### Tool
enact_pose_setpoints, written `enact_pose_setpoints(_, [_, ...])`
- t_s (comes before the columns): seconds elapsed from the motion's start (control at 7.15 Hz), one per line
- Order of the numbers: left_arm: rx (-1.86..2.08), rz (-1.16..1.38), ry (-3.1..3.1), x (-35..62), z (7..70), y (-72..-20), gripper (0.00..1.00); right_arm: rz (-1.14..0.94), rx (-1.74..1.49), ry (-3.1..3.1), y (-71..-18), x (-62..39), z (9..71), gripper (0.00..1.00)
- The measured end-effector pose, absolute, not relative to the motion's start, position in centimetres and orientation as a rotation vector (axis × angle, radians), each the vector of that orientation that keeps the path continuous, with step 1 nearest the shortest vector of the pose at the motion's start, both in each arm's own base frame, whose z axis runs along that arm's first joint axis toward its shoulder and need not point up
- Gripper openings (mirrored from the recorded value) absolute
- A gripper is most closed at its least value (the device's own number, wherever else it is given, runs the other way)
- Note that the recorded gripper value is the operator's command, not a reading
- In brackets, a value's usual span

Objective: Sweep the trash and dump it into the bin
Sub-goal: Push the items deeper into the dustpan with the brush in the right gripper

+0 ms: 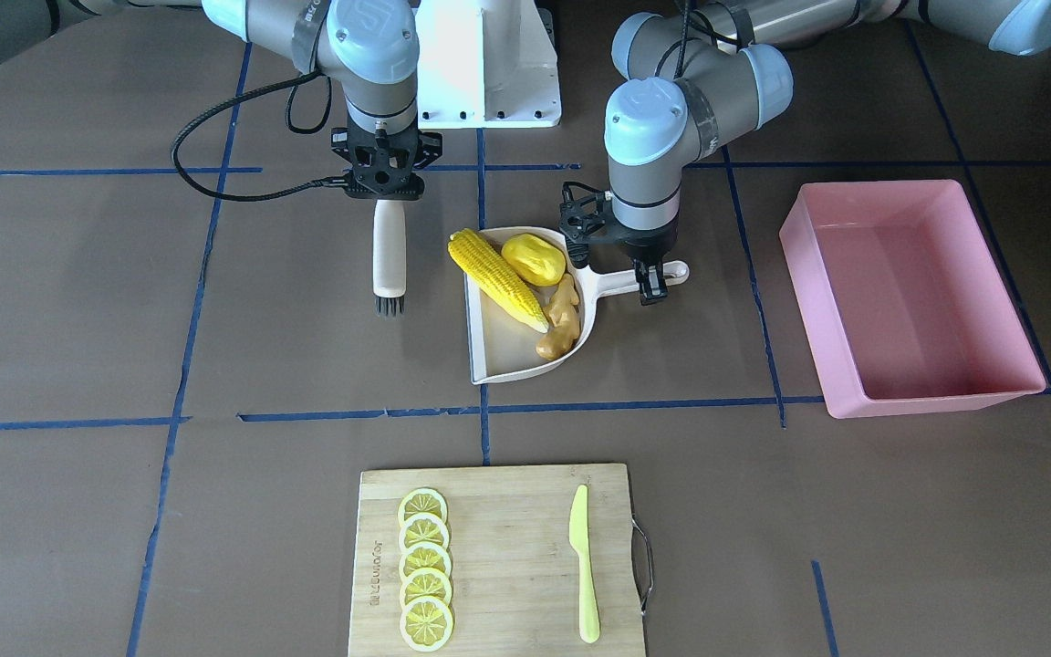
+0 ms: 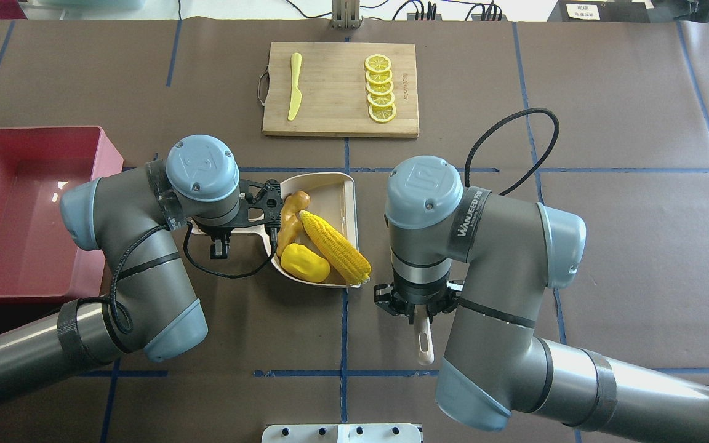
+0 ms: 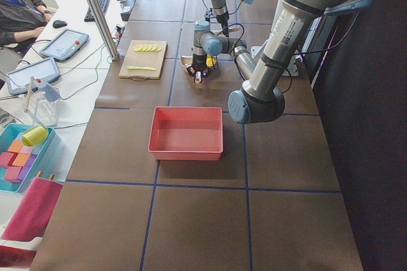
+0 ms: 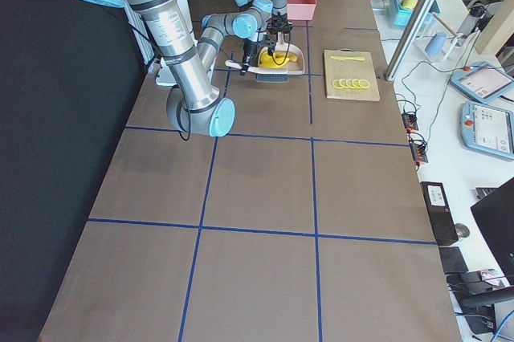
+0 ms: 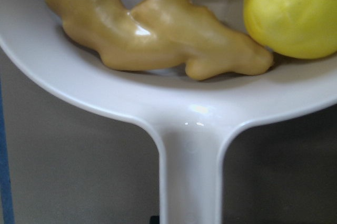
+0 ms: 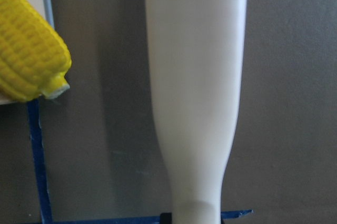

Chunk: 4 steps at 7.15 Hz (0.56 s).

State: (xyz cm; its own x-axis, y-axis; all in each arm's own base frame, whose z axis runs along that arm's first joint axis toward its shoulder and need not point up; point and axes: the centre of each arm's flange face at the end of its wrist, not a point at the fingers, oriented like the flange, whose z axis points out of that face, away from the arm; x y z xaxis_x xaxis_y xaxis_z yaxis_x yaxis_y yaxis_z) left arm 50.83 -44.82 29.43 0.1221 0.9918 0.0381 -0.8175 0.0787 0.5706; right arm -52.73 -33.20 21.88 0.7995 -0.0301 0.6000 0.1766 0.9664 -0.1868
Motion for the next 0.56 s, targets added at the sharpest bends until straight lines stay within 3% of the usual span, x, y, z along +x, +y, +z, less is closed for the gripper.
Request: enact_pose_setpoints(0.56, [0.529, 1.412, 0.413, 50.7, 29.2, -44.8, 0.0, -0.143, -0.204, -0.609, -33.4, -56.0, 20.7, 0.0])
